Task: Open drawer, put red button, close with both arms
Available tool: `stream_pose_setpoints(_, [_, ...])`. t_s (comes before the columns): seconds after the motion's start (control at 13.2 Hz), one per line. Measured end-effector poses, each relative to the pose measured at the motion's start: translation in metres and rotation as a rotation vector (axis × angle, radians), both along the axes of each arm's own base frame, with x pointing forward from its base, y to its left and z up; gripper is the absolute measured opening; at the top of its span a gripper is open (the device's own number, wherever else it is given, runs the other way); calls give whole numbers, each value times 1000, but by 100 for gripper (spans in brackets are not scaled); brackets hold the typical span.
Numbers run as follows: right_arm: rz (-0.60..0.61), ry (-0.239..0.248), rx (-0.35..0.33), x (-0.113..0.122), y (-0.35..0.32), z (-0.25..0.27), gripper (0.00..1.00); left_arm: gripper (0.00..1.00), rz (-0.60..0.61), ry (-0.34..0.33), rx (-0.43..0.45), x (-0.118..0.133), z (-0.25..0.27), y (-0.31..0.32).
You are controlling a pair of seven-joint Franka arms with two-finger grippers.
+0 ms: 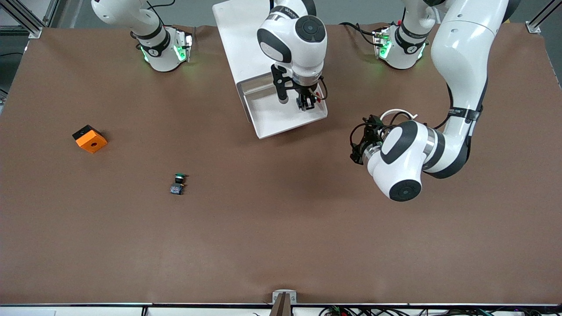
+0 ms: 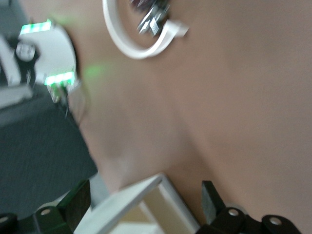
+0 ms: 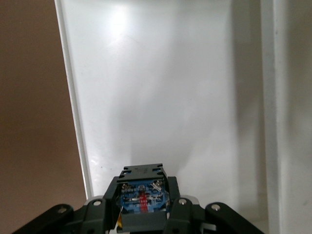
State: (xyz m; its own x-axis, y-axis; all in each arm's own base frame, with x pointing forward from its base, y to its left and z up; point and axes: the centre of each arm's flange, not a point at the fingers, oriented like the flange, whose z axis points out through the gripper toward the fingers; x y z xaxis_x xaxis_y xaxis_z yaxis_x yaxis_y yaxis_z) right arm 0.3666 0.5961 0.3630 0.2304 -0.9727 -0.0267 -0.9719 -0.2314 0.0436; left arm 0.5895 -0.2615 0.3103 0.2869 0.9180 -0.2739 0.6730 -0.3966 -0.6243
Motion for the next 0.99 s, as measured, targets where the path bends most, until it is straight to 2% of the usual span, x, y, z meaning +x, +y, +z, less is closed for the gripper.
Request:
stream_pose_setpoints(0.23, [9, 2, -12, -3, -2, -7, 41, 100, -163, -125, -1, 16, 5, 9])
stream_pose_setpoints(0.38, [19, -4, -26, -6, -3, -13, 41, 100, -243, -210, -37, 31, 10, 18])
stream_pose_setpoints(0.61, [29, -3, -32, -7, -6, -18, 41, 100, -286, -329, -93, 50, 15, 22])
stream_pose_setpoints(0.76, [28, -3, -35, -6, -7, -20, 41, 100, -329, -386, -107, 57, 17, 20])
stream_pose_setpoints(0.99, [19, -9, -41, 1, -11, -20, 41, 100, -418, -422, -152, 62, 17, 19])
